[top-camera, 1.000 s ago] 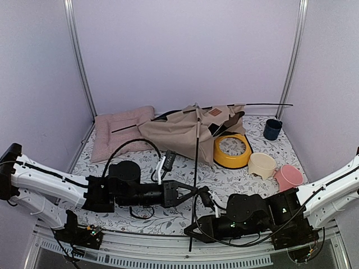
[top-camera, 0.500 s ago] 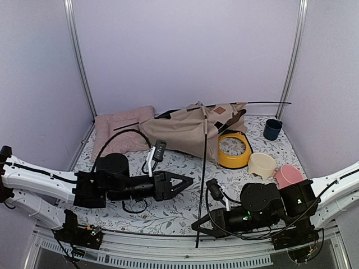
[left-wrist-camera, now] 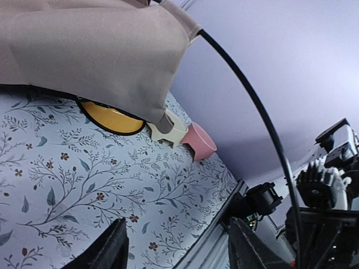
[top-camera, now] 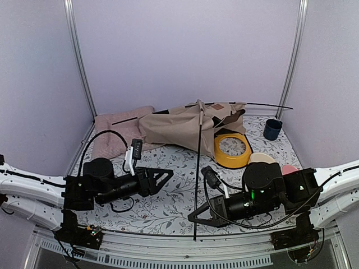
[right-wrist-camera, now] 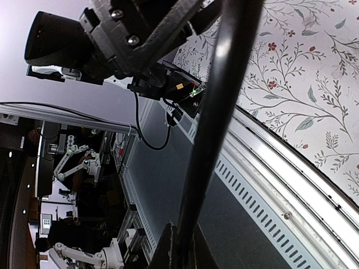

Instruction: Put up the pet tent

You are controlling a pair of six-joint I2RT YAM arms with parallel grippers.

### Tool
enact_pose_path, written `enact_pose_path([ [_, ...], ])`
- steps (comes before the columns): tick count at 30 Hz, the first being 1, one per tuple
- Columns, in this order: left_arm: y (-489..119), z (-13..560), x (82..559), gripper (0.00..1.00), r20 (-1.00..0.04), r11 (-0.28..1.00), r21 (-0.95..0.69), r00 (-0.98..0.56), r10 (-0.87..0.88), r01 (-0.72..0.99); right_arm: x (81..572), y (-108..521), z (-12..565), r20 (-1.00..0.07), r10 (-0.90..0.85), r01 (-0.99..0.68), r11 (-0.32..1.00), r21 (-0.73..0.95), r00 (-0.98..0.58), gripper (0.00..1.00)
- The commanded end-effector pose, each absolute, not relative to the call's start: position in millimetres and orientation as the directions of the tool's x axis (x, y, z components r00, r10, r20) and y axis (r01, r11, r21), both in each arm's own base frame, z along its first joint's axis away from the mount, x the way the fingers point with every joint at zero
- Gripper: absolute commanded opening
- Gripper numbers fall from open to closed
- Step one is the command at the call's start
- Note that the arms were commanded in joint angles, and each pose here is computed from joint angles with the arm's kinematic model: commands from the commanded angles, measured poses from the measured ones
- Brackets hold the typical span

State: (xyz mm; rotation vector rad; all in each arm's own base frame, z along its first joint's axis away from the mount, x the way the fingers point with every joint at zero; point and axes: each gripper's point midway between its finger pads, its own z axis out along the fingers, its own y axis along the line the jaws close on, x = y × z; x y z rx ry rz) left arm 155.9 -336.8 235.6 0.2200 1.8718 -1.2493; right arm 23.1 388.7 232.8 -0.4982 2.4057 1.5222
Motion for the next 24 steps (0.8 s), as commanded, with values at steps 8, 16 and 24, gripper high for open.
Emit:
enact_pose_path([
  [8,-383.4,212.6,204.2,0.73,-0.758,0.489,-0.645,-0.574,-0.311,0.587,41.8,399.5,275.4,-0.404,-0.162,-0.435,0.29,0.852,-0.9,0.0],
  [16,-425.5,231.3,227.8,0.75,-0.773,0.442,-0.634,-0.522,-0.36,0.634,44.9,402.0,272.3,-0.387,-0.167,-0.421,0.308,0.853,-0.907,0.0],
  [24,-443.7,232.4,257.7,0.82,-0.75,0.497,-0.662,-0.503,-0.43,0.561,45.8,403.1,269.8,-0.374,-0.165,-0.408,0.318,0.856,-0.913,0.0],
])
